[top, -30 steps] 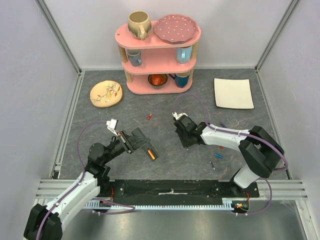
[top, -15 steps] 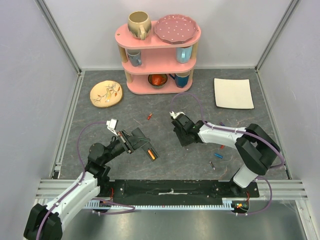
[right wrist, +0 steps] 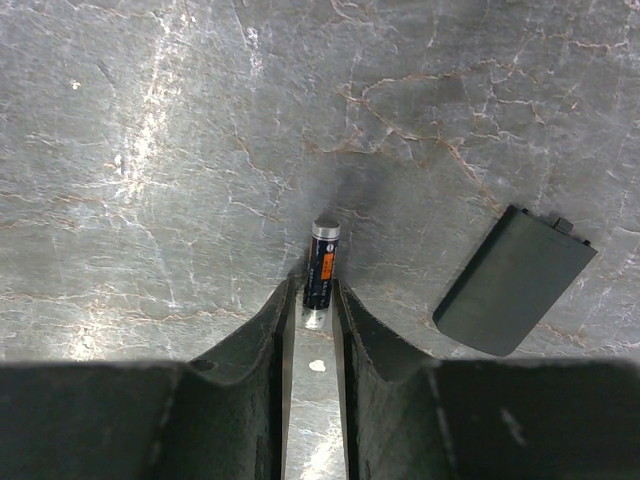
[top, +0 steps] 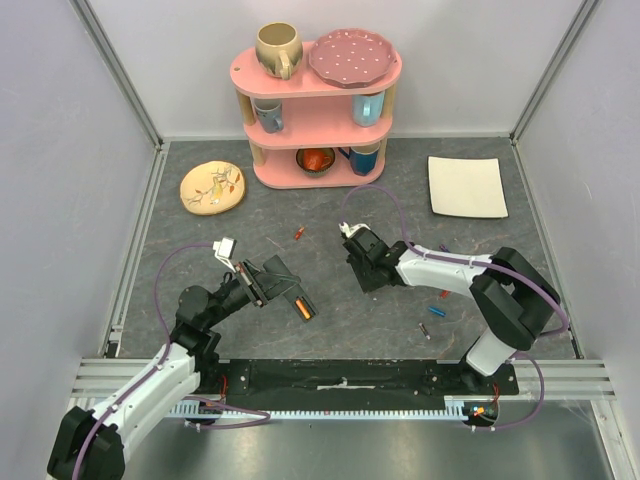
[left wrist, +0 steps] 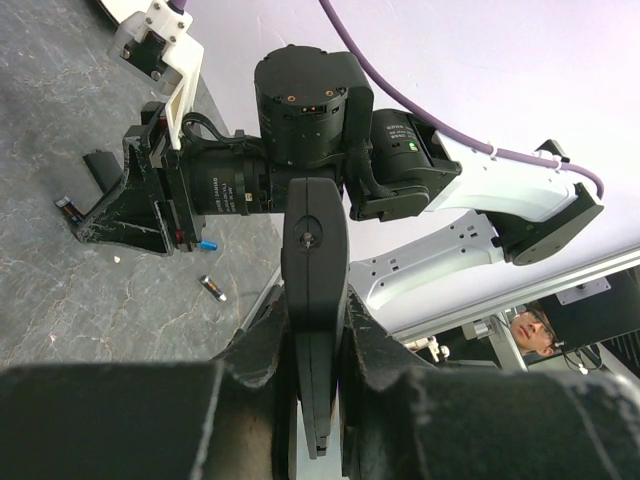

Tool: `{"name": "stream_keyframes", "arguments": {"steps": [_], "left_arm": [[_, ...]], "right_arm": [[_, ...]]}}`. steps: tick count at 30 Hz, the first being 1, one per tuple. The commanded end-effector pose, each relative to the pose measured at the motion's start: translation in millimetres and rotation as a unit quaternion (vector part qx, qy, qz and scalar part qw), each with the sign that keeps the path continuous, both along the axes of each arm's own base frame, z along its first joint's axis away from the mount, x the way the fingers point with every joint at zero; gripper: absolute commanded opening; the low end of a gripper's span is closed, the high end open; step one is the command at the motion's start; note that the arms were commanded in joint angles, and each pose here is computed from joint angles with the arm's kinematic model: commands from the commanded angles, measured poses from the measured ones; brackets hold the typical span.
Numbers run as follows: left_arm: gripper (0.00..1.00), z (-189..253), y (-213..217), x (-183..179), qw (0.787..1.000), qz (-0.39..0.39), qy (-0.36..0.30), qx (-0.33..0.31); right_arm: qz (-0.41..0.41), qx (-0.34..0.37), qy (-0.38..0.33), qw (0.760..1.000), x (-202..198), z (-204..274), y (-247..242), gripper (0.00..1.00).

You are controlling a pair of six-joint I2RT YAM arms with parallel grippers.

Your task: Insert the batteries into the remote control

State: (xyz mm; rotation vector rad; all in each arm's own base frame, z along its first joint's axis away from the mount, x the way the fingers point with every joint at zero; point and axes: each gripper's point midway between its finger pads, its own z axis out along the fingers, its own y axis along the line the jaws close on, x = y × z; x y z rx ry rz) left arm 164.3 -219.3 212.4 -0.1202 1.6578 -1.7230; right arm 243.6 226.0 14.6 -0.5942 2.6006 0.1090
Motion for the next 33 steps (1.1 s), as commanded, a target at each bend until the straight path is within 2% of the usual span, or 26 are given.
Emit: {"name": "stream_keyframes", "arguments": {"steps": [1,5,10,14,19,22,27,30,33], "left_arm": [[0.02,-7,2,-2,1.000,0.003,-0.012,-0.001],[0.02,-6,2,-2,1.000,0.002,-0.012,-0.002],[0.02,-8,2,-1,1.000,0.003,-0.010,0.001],[0.02,-6,1,3,1.000,0.005,-0.009,0.000],[0.02,4,-3,10,1.000,0.004,-0.016,-0.014],[0.02,6,-3,16,1.000,0.013,-0.016,-0.020],[0.02,5,-5,22,0.999,0.016,-0.012,-0.027],[0.02,1,-7,24,0.999,0.012,0.000,-0.032],[0.02,-3,-11,26,0.999,0.002,0.015,-0.038]], "right_arm": [[0.002,-0.019,0.019,1.000,-13,-13,-12,0.27],[0.002,-0.020,0.024,1.000,-16,-17,-14,0.18],[-0.005,-0.018,0.022,1.000,-17,-16,-16,0.00],[-0.014,0.012,-0.005,1.000,-13,7,-12,0.00],[0.001,0.129,-0.071,0.989,-11,99,8,0.00],[0.030,0.168,-0.086,0.982,-19,148,14,0.00],[0.077,0.178,-0.096,0.976,-47,192,26,0.00],[0.112,0.187,-0.112,0.969,-66,210,45,0.00],[0.148,0.168,-0.104,0.969,-80,217,60,0.00]]}}
